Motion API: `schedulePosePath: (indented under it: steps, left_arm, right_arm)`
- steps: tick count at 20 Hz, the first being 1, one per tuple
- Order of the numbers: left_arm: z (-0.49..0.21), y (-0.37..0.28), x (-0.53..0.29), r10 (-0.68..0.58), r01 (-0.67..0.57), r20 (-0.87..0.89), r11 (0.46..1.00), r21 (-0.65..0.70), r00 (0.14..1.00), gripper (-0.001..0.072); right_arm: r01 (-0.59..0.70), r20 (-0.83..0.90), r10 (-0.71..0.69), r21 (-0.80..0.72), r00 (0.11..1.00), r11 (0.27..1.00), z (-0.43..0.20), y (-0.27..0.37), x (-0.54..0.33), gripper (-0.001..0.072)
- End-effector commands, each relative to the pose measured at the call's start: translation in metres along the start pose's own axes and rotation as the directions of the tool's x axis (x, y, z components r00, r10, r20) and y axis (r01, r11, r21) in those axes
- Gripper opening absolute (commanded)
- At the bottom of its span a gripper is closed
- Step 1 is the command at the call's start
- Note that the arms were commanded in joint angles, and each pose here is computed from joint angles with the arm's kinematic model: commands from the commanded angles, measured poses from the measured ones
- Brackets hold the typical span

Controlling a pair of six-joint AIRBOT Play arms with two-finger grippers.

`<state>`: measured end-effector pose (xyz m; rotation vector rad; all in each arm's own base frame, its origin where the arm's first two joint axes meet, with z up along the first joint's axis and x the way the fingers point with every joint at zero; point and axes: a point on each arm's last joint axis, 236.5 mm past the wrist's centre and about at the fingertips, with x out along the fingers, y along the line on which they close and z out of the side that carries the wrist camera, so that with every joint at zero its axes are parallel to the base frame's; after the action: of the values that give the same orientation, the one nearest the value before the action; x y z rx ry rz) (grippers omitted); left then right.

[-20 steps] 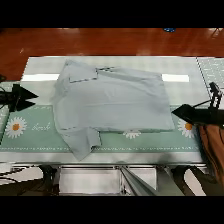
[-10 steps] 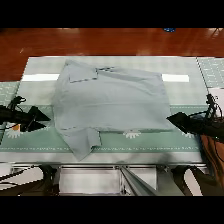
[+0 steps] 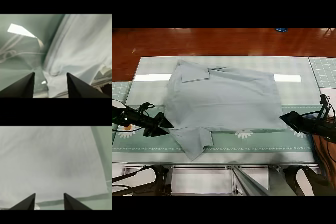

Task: Fold the shirts.

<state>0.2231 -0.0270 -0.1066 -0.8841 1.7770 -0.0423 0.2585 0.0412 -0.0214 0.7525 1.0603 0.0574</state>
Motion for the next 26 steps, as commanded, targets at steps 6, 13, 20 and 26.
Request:
schedulePosePath:
  steps: [6, 13, 20, 26]
  left_arm:
    - [0.012, -0.022, 0.009, 0.019, -0.025, 0.051, 0.992, 0.120, 0.999, 0.0014]
    - [0.017, -0.030, 0.007, -0.008, -0.003, 0.072, 0.988, 0.155, 0.997, 0.0014]
    - [0.018, -0.041, 0.007, -0.057, 0.043, 0.076, 0.985, 0.169, 0.995, 0.0014]
    - [0.039, -0.072, -0.001, -0.179, 0.148, 0.164, 0.971, 0.186, 0.970, 0.0014]
  right_arm:
    - [0.219, 0.137, -0.255, 0.231, 0.957, 0.948, 0.035, -0.092, -0.031, 0.0409]
    - [0.147, -0.089, -0.126, 0.285, 0.988, 0.947, -0.033, -0.091, -0.001, 0.0409]
    - [-0.023, -0.054, 0.048, 0.395, 0.997, 0.918, -0.008, -0.083, 0.040, 0.0397]
    - [-0.089, -0.127, 0.134, 0.312, 0.983, 0.946, 0.011, -0.043, 0.079, 0.0303]
